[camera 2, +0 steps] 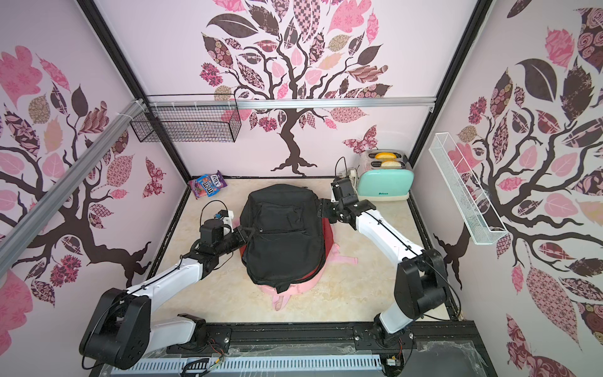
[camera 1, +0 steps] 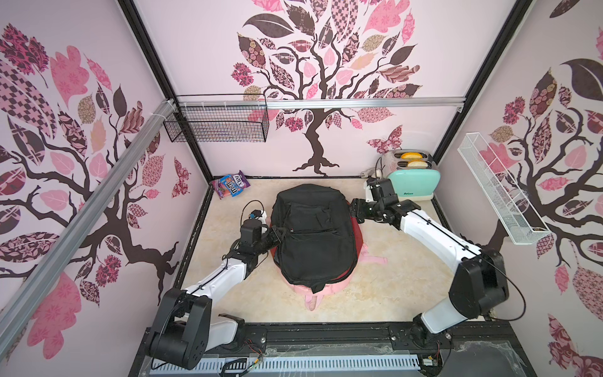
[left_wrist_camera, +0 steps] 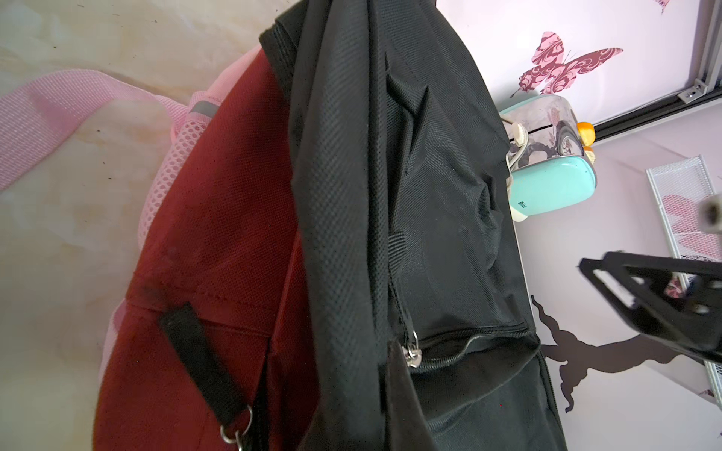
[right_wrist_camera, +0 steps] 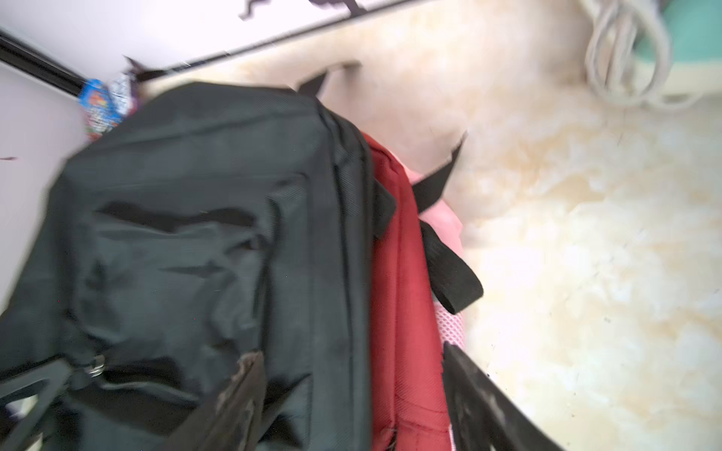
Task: Zip up the backpack
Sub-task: Adjust the backpack on the backpack, then zip the zipper on the backpack.
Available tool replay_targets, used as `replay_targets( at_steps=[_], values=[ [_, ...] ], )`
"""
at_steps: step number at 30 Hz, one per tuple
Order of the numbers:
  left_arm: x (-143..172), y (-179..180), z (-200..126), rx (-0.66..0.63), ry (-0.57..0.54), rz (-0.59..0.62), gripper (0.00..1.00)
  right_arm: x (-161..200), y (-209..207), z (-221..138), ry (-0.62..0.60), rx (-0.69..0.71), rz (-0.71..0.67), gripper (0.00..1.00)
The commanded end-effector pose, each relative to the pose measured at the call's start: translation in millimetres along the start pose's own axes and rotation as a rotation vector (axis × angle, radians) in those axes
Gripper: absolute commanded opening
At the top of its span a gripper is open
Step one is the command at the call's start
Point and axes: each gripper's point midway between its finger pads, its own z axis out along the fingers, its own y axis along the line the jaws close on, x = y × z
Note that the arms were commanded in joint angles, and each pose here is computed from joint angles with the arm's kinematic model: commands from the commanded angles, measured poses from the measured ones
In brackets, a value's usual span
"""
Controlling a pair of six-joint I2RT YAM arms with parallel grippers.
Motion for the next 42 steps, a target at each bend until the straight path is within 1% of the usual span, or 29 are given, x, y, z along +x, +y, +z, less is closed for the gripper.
replay_targets(
  at_steps=[1,3,4,7,9,13,21,26,29,31,33,38,42],
  values=[
    [-7,-11,-9,0.007,-0.05,0.057,0.0,2,64,-14,-0.006,-0.174,-0.117,0.66],
    [-10,-13,-13,-0.006,-0.078,0.08,0.0,20,98,-10,0.038,-0.284,-0.154,0.59],
    [-6,-7,-14,-0.045,-0.069,0.083,0.0,31,115,-7,0.065,-0.338,-0.172,0.54],
    [-6,-5,-18,-0.082,-0.085,0.102,0.0,61,145,6,0.131,-0.419,-0.206,0.37],
    [-6,-4,-20,-0.105,-0.102,0.121,0.0,78,158,15,0.161,-0.455,-0.215,0.32],
    [-6,-4,-21,-0.122,-0.109,0.13,0.0,101,171,33,0.204,-0.506,-0.204,0.28],
    [-5,-5,-19,-0.122,-0.108,0.137,0.0,134,167,64,0.283,-0.495,-0.192,0.26],
    [-5,-10,-22,-0.112,-0.112,0.146,0.0,158,149,88,0.343,-0.412,-0.201,0.25],
    [-5,-12,-23,-0.106,-0.117,0.152,0.0,166,142,93,0.37,-0.357,-0.235,0.24],
    [-6,-13,-24,-0.103,-0.122,0.154,0.0,164,144,87,0.377,-0.36,-0.24,0.25],
    [-5,-15,-25,-0.098,-0.124,0.155,0.0,156,155,74,0.362,-0.405,-0.236,0.27],
    [-5,-18,-24,-0.085,-0.119,0.154,0.0,131,185,39,0.32,-0.537,-0.232,0.37],
    [-3,-24,-25,-0.05,-0.12,0.147,0.0,123,197,28,0.302,-0.568,-0.252,0.4]
  ],
)
